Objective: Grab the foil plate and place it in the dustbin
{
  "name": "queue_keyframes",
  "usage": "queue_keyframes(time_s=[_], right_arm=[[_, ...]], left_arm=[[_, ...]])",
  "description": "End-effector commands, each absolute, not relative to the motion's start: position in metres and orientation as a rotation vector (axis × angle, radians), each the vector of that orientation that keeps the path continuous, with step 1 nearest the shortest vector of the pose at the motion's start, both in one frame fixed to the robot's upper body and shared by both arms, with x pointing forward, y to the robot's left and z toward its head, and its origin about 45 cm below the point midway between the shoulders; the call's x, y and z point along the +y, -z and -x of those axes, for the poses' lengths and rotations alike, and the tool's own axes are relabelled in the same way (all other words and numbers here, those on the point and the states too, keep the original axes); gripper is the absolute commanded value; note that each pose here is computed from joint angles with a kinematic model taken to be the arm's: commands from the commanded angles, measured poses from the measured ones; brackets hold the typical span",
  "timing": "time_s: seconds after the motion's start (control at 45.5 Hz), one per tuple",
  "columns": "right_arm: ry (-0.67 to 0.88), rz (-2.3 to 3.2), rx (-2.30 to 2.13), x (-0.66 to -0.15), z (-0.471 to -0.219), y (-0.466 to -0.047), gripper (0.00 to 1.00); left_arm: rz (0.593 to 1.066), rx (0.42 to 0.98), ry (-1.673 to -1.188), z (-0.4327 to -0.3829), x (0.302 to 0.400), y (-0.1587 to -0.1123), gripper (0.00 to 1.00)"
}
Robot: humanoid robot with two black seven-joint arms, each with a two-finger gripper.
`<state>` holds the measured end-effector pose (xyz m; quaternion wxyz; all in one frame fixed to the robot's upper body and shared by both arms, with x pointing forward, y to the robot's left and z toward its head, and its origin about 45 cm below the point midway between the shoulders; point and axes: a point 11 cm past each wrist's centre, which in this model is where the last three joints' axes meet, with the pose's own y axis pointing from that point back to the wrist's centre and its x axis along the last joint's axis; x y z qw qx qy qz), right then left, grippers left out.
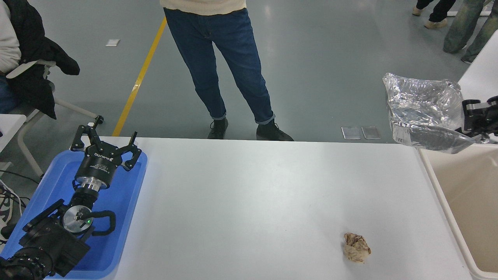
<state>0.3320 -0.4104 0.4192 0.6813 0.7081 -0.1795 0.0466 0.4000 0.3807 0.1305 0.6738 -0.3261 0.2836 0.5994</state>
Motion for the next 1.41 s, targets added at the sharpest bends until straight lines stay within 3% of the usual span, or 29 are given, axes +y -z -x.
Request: queue_keyframes(time_s=[0.0, 0.484, 0.835, 1.121, 1.385], right_arm=[[-0.014, -1.516, -0.506, -0.460, -0.317, -0.421, 0.00], [0.225, -1.284, -0.841, -0.619, -0.252, -0.410, 0.00], [0.423, -1.253, -0.697, -0.631, -0.218, -0.329, 0.00], [0.233, -1.164, -0.791, -0.649, -0.228, -0.265, 0.00], [0.036, -1.081, -0.874, -0.653, -0.252, -0.203, 0.00]], left_arm=[[0.734, 0.637, -1.348, -0.4005, 0.3805, -0.1311, 1.00], [0.734, 0.638, -1.349, -0.3999, 0.3807, -0.1304, 1.00], [0.734, 0.638, -1.349, -0.3999, 0.3807, -0.1304, 1.00], [0.736, 0.638, -1.350, -0.3999, 0.3809, -0.1306, 1.00], [0.736, 0.638, -1.350, -0.3999, 0.3809, -0.1306, 1.00]])
